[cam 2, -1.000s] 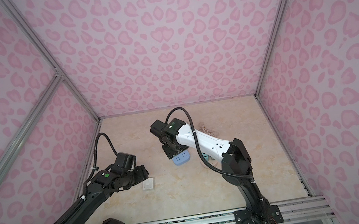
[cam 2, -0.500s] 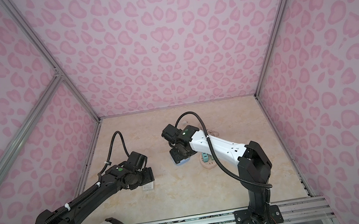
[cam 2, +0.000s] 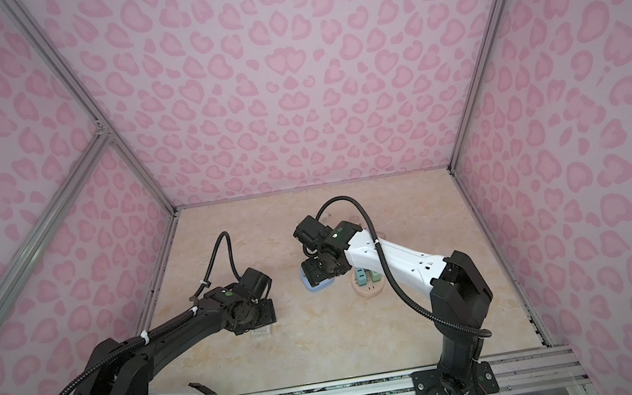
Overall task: Insert the plug
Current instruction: 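Open the right gripper and lift it off the plugged mint adapter, then grasp the white adapter with the left gripper and lift it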
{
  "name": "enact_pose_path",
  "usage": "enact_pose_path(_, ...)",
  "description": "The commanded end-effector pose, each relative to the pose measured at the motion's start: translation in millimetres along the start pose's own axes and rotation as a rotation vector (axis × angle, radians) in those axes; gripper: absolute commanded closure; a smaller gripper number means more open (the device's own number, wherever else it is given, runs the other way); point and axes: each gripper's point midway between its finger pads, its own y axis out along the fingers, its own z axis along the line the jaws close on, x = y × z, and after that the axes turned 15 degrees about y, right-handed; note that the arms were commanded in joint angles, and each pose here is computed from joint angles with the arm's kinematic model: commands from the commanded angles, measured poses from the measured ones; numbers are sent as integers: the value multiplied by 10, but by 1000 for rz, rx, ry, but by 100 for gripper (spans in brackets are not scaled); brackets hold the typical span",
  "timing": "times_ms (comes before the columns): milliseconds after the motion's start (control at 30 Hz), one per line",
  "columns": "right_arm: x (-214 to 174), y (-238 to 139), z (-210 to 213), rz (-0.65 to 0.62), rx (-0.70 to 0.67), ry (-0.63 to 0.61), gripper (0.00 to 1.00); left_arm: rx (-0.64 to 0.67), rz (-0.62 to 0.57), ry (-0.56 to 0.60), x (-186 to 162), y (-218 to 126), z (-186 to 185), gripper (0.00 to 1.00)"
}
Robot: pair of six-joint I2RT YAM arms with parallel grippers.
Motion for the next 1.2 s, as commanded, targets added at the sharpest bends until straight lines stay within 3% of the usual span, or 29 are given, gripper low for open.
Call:
enact_pose_path(0,-9,6,23,3,22,7,25,1,-12,-2,37,51,-22,27)
enact_pose_path(333,-19,21,15,8,22,14,26,6,0,21,-39,100,-94,34)
enact_pose_path(567,-43,38,8,14,28,16,27,3,-1,27,-56,102,-126,47)
enact_pose_path(667,-48,49,0,16,27,18,27,-13,-4,33,-46,86,-158,65)
enact_pose_path(767,-35,26,21,0,44,13,27,-38,-25,39,0,45,-205,97)
enact_pose_path(800,-16,6,22,-16,53,14,27,-45,-42,43,29,21,-217,98)
enact_pose_path(967,71,-132,82,-101,111,-8,29,-134,-215,62,244,-175,-354,98)
enact_pose_path(1067,145,-222,66,-183,132,-12,31,-260,-413,88,400,-440,-537,98)
enact_pose_path(1167,208,-327,32,-274,146,-20,32,-437,-671,127,458,-931,-705,98)
